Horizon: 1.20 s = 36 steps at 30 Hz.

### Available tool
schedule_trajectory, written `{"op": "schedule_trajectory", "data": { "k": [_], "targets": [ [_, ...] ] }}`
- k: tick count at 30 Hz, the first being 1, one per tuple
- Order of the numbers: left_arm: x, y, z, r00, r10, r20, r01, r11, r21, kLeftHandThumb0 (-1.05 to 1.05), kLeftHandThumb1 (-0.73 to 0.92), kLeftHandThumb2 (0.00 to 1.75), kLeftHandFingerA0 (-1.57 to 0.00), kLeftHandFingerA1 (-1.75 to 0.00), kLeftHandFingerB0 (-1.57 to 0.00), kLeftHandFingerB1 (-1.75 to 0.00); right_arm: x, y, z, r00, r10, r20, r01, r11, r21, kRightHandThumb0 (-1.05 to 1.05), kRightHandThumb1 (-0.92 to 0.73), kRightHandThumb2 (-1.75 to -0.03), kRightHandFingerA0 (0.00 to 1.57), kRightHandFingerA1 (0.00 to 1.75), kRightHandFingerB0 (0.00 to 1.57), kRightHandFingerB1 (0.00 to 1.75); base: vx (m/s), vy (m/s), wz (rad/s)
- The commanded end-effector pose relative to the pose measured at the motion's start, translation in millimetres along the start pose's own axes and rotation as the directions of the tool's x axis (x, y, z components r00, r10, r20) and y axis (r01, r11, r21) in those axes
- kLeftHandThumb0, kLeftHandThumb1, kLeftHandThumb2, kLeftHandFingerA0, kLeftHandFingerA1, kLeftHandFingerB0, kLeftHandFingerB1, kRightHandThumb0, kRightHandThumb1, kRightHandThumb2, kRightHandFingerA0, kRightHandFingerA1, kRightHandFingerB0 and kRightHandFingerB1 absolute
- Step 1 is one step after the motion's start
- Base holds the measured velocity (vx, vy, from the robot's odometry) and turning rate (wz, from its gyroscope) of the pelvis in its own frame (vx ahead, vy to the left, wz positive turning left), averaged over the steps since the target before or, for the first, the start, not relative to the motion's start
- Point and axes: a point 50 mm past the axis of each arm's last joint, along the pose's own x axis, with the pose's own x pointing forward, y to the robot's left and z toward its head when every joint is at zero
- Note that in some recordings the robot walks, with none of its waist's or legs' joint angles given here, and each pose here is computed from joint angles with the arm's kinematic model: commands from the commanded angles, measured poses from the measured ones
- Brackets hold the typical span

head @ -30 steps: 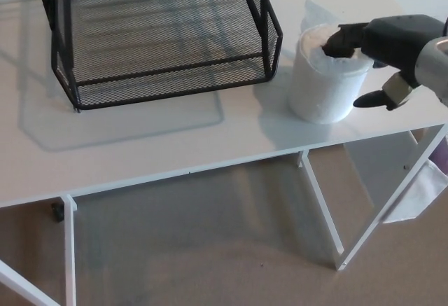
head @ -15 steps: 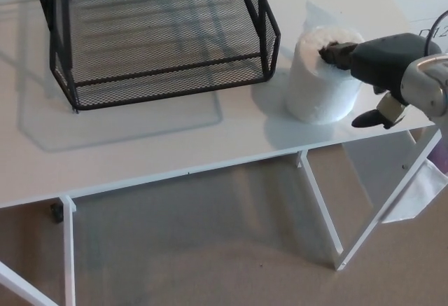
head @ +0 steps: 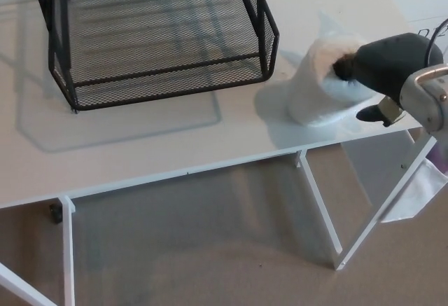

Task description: The robot walks towards a desk on which a file tray is kept in the middle and a toilet paper roll is kept on its right. The robot uses its right hand to hook on finger in the gap of the roll and grabs it, lifts it and places it on the tray.

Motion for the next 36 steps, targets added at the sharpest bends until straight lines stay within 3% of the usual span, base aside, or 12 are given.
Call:
{"op": "schedule_trajectory", "data": {
  "k": [1, 11, 12, 13, 16, 19, 20, 22, 26, 33, 34, 36],
  "targets": [
    [-1.8, 4.8, 0.2, 1.000, 0.007, 0.021, -0.009, 0.996, 0.083, -0.52, 0.67, 1.02, -0.36, -0.56, -0.24, -0.49, -10.3, 22.1, 5.2, 0.961, -0.273, 0.039, 0.275, 0.956, -0.104, -0.37, -0.55, -0.56, 0.95, 1.71, 0.91, 0.59, 0.00, 0.000, 0.00],
    [-1.0, 2.2, 4.6, 0.999, -0.005, 0.039, 0.001, 0.992, 0.123, -0.51, 0.69, 1.05, -0.39, -0.57, -0.31, -0.52, -14.8, 37.6, 0.8, 0.928, -0.365, -0.073, 0.366, 0.931, 0.001, -0.35, -0.55, -0.60, 0.97, 1.71, 0.91, 0.68, 0.00, 0.000, 0.00],
    [-0.9, 2.3, 4.7, 0.999, -0.004, 0.040, -0.001, 0.993, 0.119, -0.52, 0.86, 0.66, -0.44, -0.40, -0.43, -0.38, -15.2, 38.4, 0.7, 0.921, -0.381, -0.079, 0.382, 0.924, -0.001, -0.37, -0.53, -0.60, 1.00, 1.69, 0.93, 0.63, 0.00, 0.000, 0.00],
    [-0.9, 2.1, 5.3, 0.999, -0.007, 0.041, 0.003, 0.993, 0.116, -0.53, 0.71, 1.05, -0.36, -0.56, -0.28, -0.50, -16.3, 41.7, 0.2, 0.905, -0.412, -0.104, 0.415, 0.910, 0.003, -0.37, -0.55, -0.56, 1.00, 1.69, 0.94, 0.68, 0.00, 0.000, 0.00],
    [-0.2, 1.4, 6.5, 0.999, -0.016, 0.036, 0.015, 0.999, 0.032, -0.50, 0.68, 1.02, -0.36, -0.56, -0.26, -0.50, -17.4, 47.2, -2.1, 0.885, -0.435, -0.168, 0.448, 0.893, 0.046, -0.37, -0.52, -0.61, 0.98, 1.70, 0.93, 0.75, 0.00, 0.000, 0.00],
    [-1.1, 2.3, 7.3, 0.999, -0.015, 0.050, 0.008, 0.989, 0.147, -0.52, 0.71, 1.05, -0.36, -0.56, -0.27, -0.50, -19.0, 47.7, -6.1, 0.876, -0.442, -0.192, 0.467, 0.877, 0.113, -0.27, -0.56, -0.61, 0.98, 1.69, 0.90, 0.86, 0.00, 0.000, 0.00],
    [-1.4, 2.8, 7.6, 0.999, -0.008, 0.049, 0.001, 0.989, 0.149, -0.55, 0.72, 1.05, -0.36, -0.55, -0.30, -0.51, -19.7, 44.2, -8.6, 0.858, -0.460, -0.230, 0.496, 0.858, 0.132, -0.33, -0.55, -0.56, 1.03, 1.61, 0.94, 0.69, 0.00, 0.000, 0.00],
    [-1.3, 3.0, 7.7, 0.999, -0.006, 0.045, -0.001, 0.990, 0.142, -0.54, 0.70, 1.04, -0.35, -0.56, -0.29, -0.51, -19.7, 38.9, -10.9, 0.841, -0.477, -0.255, 0.521, 0.841, 0.147, -0.35, -0.57, -0.57, 1.06, 1.49, 0.94, 0.65, 0.00, 0.000, 0.00],
    [-2.3, 5.7, 12.6, 0.998, -0.010, 0.056, 0.003, 0.993, 0.119, -0.53, 0.69, 1.04, -0.36, -0.56, -0.28, -0.51, -18.9, 5.8, -20.8, 0.817, -0.530, -0.226, 0.568, 0.806, 0.164, -0.38, -0.56, -0.57, 0.98, 1.60, 0.90, 0.59, 0.00, 0.000, 0.00],
    [-1.1, 5.5, 12.9, 0.999, 0.010, 0.047, -0.017, 0.986, 0.164, -0.58, 0.73, 1.04, -0.34, -0.54, -0.31, -0.51, -30.4, -56.0, -39.0, 0.771, -0.620, -0.146, 0.637, 0.749, 0.184, -0.23, -0.64, -0.71, 0.97, 1.62, 0.89, 0.82, 0.00, 0.000, 0.00],
    [-1.2, 5.7, 12.6, 0.999, -0.001, 0.052, -0.007, 0.988, 0.157, -0.57, 0.73, 1.04, -0.33, -0.54, -0.31, -0.51, -31.4, -63.3, -40.2, 0.760, -0.631, -0.152, 0.649, 0.739, 0.180, -0.34, -0.65, -0.59, 0.98, 1.62, 0.89, 0.71, 0.00, 0.000, 0.00],
    [-1.3, 6.1, 12.4, 0.998, 0.002, 0.056, -0.010, 0.988, 0.152, -0.53, 0.72, 1.06, -0.37, -0.56, -0.32, -0.52, -34.2, -78.3, -41.3, 0.757, -0.639, -0.141, 0.654, 0.735, 0.181, -0.42, -0.57, -0.69, 0.97, 1.58, 0.87, 0.70, 0.00, 0.000, 0.00]
  ]
}}
